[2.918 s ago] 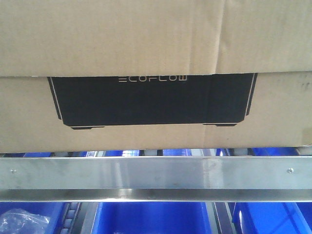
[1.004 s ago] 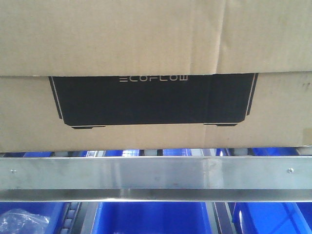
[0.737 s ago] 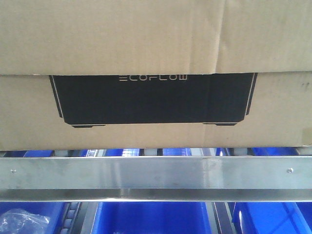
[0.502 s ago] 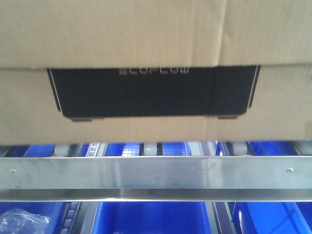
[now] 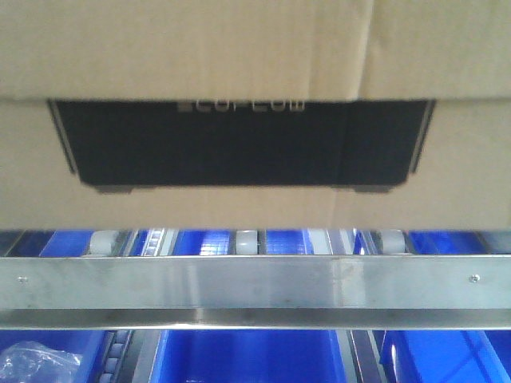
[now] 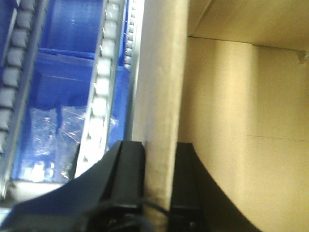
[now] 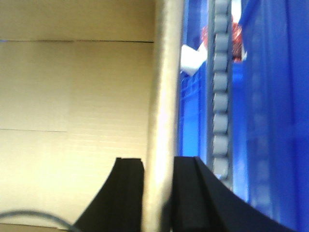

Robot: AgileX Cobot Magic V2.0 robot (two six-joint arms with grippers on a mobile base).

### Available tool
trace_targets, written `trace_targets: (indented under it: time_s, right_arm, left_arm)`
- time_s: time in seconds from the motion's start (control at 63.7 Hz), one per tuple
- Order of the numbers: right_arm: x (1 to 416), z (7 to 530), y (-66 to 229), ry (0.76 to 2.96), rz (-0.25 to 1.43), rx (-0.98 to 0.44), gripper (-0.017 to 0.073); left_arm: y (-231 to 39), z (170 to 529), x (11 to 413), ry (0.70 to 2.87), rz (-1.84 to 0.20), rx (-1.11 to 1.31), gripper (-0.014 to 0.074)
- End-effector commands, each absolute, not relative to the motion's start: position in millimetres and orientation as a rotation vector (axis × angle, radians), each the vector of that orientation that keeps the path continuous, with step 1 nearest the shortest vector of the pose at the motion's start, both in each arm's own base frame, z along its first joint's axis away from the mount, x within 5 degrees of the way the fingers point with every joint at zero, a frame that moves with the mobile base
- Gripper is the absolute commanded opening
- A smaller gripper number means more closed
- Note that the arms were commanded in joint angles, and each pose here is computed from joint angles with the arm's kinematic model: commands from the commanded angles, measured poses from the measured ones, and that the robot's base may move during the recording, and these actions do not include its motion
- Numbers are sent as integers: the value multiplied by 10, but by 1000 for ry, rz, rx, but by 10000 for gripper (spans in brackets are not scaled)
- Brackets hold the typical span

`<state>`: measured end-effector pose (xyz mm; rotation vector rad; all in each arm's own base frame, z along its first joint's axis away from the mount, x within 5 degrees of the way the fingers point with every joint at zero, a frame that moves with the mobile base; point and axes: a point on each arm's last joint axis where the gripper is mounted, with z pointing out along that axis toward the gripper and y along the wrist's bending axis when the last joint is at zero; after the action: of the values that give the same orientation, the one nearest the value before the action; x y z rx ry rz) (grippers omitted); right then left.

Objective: Grab box from left shelf to table start
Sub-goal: 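Lift the box with both grippers and pull it off the shelf toward the robot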

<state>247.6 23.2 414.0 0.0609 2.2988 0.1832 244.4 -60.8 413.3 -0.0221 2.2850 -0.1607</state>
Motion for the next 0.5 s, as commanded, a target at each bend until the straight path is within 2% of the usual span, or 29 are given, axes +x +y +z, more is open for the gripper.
trace_targets:
  time_s: [0.0,0.329,0.486]
  right_arm:
    - [2250,4412,197,2089,194,64,57]
    - [1649,4231,159,2039,201,64,57]
    - [1401,4225,142,1991,201,60,56]
  left_arm:
    - [-556,4420,2268,2046,-213,-23,-102]
    - [-398,4419,1728,1937,-231,-17,-102]
    - [-288,4389,1349,1870,-247,-20,-102]
